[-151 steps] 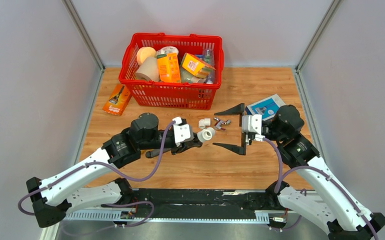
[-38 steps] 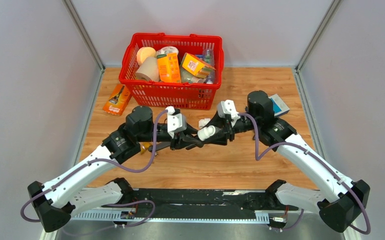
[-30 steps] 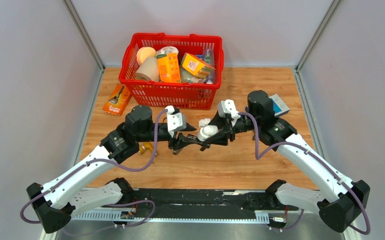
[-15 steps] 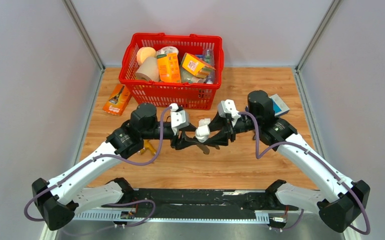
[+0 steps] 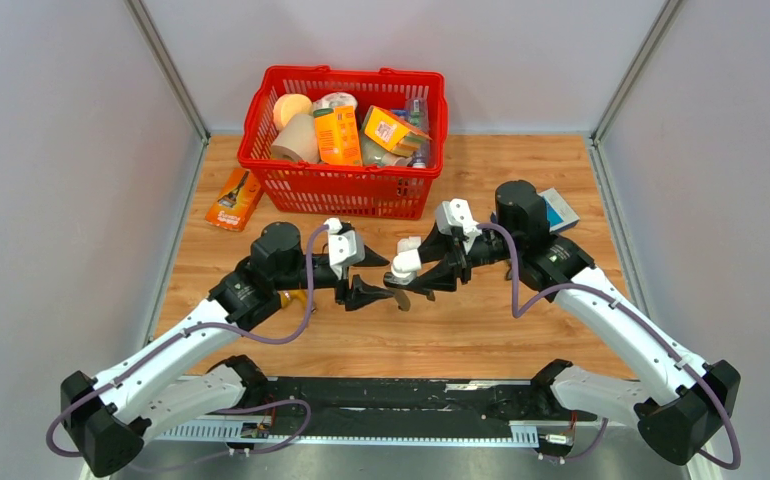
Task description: Install the water faucets
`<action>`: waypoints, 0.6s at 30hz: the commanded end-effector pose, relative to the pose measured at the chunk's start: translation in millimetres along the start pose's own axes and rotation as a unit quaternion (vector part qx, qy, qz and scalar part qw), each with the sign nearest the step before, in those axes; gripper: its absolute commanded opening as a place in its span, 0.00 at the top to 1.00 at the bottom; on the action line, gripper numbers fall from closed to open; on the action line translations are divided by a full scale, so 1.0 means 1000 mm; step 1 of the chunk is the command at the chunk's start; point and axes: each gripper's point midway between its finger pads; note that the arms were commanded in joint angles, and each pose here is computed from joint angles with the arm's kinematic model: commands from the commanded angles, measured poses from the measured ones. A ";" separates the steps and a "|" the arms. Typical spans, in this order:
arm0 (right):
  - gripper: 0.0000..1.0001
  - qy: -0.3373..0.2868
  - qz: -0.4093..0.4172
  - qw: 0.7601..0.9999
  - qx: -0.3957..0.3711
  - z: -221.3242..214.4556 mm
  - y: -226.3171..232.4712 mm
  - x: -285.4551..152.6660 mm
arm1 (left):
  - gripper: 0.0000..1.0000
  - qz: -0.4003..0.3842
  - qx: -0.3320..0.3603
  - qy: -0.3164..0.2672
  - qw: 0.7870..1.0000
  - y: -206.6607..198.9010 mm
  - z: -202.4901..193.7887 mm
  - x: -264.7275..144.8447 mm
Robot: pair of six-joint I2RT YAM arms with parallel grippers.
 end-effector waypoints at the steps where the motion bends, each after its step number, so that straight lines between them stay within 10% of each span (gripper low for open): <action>1: 1.00 -0.044 0.011 0.997 -0.070 0.043 -0.006 -0.003 | 0.31 -0.034 0.014 -0.035 0.999 -0.007 0.017 0.005; 18: 1.00 -0.051 0.021 0.996 -0.070 0.046 -0.003 -0.002 | 0.38 -0.132 -0.007 -0.051 0.990 -0.027 0.026 0.023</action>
Point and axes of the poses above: each gripper's point midway between its finger pads, its own x axis out along the fingers, its own y axis along the line the jaws close on, z = x × y, and after that the axes turned 15 degrees about -x, right-handed
